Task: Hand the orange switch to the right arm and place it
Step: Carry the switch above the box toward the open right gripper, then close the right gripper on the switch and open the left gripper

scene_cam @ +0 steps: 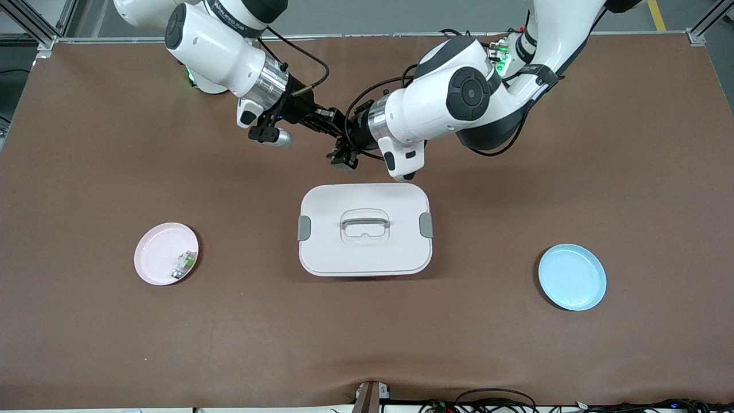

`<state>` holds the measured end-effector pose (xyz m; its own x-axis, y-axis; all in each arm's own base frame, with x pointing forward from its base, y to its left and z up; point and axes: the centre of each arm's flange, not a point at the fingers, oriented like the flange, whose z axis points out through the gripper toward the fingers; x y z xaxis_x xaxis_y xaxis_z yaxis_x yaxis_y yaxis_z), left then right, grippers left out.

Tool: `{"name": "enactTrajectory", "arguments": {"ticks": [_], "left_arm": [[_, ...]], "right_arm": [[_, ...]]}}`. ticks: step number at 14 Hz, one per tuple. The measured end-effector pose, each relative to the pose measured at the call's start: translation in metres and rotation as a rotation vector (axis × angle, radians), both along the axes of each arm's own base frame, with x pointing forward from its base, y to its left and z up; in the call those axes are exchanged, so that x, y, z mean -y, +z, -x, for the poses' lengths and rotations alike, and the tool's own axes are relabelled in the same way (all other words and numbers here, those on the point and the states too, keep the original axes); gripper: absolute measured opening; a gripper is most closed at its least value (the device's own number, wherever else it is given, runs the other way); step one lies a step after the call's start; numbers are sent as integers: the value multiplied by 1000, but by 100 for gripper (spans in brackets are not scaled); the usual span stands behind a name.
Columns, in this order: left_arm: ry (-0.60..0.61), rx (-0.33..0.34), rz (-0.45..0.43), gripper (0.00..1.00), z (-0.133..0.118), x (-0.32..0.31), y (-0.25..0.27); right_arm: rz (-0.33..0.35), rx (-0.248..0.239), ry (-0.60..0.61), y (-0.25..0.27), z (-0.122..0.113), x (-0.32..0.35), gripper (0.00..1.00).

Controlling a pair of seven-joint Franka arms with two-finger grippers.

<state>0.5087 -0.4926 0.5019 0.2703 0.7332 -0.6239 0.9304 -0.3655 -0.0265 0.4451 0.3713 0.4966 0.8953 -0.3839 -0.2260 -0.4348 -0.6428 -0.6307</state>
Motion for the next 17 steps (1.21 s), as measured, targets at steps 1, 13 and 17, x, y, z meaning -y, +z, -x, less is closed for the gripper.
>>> {"name": "enactTrajectory", "arguments": {"ticks": [1,13,17], "left_arm": [[-2,1,2,89,1,1,1],[14,23,18,100,-5,-5,15],[26,27,19,100,-10,-10,17]], "right_arm": [[0,0,2,0,1,-1,42],[39,75,134,7,-3,5,42],[239,130,342,18,-7,48,42]]}}
